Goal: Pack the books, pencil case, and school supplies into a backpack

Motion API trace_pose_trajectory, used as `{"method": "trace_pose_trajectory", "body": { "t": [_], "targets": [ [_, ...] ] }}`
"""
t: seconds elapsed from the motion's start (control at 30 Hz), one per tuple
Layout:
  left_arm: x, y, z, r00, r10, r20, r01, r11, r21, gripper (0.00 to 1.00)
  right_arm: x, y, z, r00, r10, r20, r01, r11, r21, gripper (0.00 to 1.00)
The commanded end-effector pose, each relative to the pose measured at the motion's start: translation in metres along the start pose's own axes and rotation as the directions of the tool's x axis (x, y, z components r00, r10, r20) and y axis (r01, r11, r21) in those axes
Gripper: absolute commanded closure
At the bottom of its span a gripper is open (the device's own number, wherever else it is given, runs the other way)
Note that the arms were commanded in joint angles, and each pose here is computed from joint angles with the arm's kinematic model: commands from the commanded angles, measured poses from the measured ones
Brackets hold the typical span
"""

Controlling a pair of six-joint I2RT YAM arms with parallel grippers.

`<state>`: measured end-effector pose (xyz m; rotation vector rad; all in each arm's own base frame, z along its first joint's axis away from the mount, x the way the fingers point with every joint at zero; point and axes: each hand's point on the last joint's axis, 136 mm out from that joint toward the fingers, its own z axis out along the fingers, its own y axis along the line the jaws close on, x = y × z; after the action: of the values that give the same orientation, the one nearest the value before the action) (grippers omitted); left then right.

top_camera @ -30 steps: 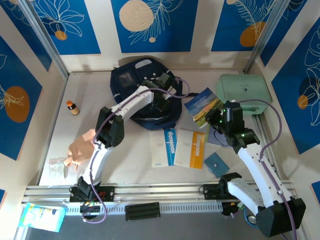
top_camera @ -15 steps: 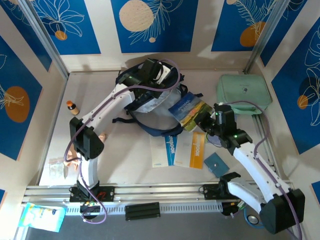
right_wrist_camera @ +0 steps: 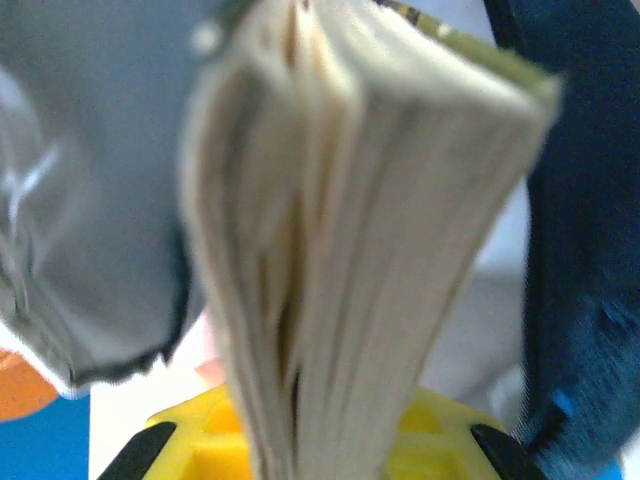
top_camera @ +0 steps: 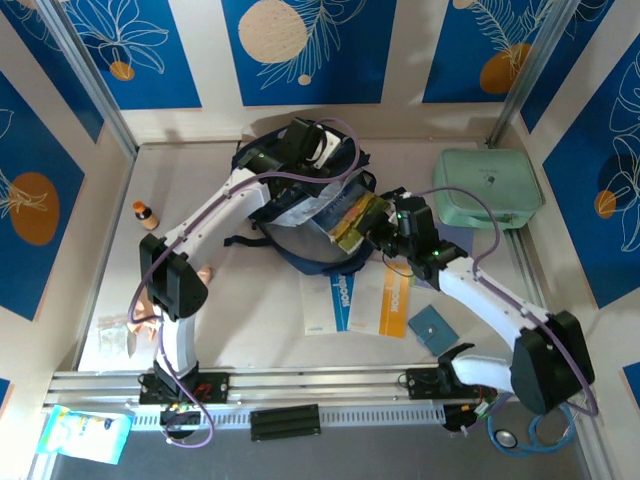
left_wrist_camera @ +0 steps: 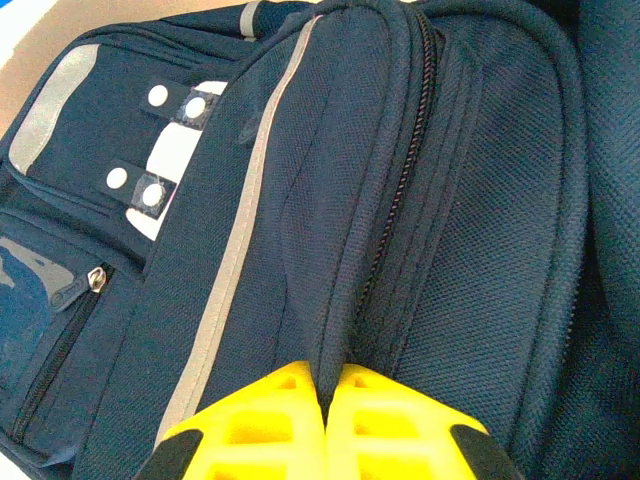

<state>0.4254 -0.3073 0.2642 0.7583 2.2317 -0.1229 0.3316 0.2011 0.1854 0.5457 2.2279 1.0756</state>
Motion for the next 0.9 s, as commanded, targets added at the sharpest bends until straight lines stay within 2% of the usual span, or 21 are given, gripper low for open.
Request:
{"method": "trace_pose_trajectory", "body": {
  "t": [0.0, 0.17, 0.33, 0.47, 0.67, 0.8, 0.87],
  "targets": [
    [-0.051, 0.008, -0.054, 0.976, -0.069, 0.207, 0.068, 0.998, 0.012, 1.0, -0.037, 0.059, 0.012, 0.993, 0.005, 0.115, 0.014, 0.986, -0.164, 1.0],
    [-0.058, 0.01, -0.06, 0.972, -0.079, 0.219, 0.078, 0.997, 0.012, 1.0, -0.048, 0.073, 0.052, 0.99, 0.005, 0.14, 0.02, 0.984, -0.177, 1.0],
    [-0.073, 0.012, -0.069, 0.961, -0.097, 0.259, 0.096, 0.995, 0.02, 1.0, -0.058, 0.057, 0.107, 0.98, 0.046, 0.195, -0.028, 0.995, -0.092, 1.0],
    [-0.084, 0.022, -0.077, 0.946, -0.125, 0.3, 0.13, 0.992, 0.003, 1.0, -0.058, 0.049, 0.148, 0.972, 0.075, 0.225, -0.053, 0.993, -0.102, 1.0],
    [-0.088, 0.026, -0.083, 0.937, -0.135, 0.321, 0.137, 0.99, 0.018, 1.0, -0.054, 0.045, 0.185, 0.968, 0.085, 0.238, -0.063, 0.993, -0.098, 1.0],
    [-0.086, 0.029, -0.079, 0.939, -0.144, 0.314, 0.144, 0.989, 0.023, 1.0, -0.046, 0.038, 0.208, 0.98, 0.111, 0.167, -0.099, 0.992, -0.08, 0.89],
    [-0.082, 0.033, -0.075, 0.941, -0.149, 0.303, 0.153, 0.988, 0.011, 1.0, -0.041, 0.039, 0.209, 0.986, 0.102, 0.132, -0.092, 0.993, -0.079, 0.72]
  ]
}}
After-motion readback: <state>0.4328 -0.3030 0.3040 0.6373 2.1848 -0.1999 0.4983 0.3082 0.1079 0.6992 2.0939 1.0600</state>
